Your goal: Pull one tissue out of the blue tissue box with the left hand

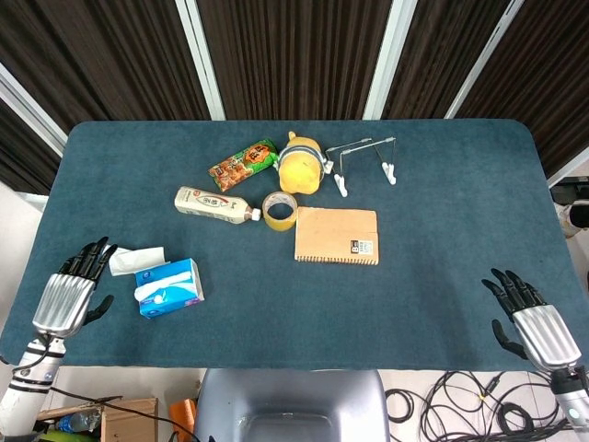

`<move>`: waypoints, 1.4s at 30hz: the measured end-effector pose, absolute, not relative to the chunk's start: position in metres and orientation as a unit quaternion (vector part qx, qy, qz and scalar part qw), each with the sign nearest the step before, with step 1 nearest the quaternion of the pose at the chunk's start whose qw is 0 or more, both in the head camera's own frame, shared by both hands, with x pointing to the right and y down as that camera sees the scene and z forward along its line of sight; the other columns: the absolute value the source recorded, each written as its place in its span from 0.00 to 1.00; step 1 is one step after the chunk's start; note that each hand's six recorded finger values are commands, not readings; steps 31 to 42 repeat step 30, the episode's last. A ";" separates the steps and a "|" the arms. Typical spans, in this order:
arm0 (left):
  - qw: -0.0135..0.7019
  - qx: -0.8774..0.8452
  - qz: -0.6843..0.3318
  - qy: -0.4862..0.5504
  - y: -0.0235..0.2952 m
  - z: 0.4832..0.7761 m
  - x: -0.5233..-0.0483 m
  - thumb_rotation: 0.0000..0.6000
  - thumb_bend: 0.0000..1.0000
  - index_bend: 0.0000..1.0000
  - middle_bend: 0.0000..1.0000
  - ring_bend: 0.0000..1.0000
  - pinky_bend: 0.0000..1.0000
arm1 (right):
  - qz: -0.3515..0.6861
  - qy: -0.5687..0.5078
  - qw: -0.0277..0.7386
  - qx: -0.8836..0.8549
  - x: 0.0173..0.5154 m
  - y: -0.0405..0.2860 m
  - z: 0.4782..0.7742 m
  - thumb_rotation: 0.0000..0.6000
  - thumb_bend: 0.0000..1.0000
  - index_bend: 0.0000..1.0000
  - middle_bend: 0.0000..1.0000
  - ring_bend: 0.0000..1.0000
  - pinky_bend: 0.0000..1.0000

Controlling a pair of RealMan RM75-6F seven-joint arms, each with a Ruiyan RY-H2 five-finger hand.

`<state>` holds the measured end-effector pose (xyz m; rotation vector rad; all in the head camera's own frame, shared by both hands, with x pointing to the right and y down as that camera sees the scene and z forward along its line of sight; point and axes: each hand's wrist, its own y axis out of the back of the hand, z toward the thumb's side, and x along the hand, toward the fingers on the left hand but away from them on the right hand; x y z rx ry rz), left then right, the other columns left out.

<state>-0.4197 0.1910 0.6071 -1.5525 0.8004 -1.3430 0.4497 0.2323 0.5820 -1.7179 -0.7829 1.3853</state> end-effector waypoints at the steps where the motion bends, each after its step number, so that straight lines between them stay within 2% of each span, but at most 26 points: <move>1: 0.452 -0.629 -0.542 0.327 0.195 0.606 -0.423 1.00 0.31 0.16 0.07 0.07 0.28 | 0.549 -0.313 0.385 -0.673 0.449 0.232 0.581 1.00 0.50 0.03 0.01 0.00 0.19; 5: 0.433 -0.641 -0.543 0.328 0.212 0.608 -0.432 1.00 0.31 0.17 0.09 0.07 0.28 | 0.578 -0.337 0.363 -0.649 0.447 0.231 0.575 1.00 0.50 0.00 0.00 0.00 0.19; 14: 0.427 -0.637 -0.563 0.308 0.231 0.609 -0.437 1.00 0.31 0.17 0.09 0.08 0.28 | 0.638 -0.366 0.337 -0.588 0.442 0.230 0.561 1.00 0.41 0.00 0.00 0.00 0.19; 30: 0.384 -0.629 -0.595 0.321 0.236 0.608 -0.451 1.00 0.31 0.16 0.10 0.08 0.29 | 0.633 -0.403 0.351 -0.560 0.450 0.241 0.548 1.00 0.41 0.00 0.00 0.00 0.19; 42: 0.384 -0.629 -0.595 0.321 0.236 0.608 -0.451 1.00 0.31 0.16 0.10 0.08 0.29 | 0.633 -0.403 0.351 -0.560 0.450 0.241 0.548 1.00 0.41 0.00 0.00 0.00 0.19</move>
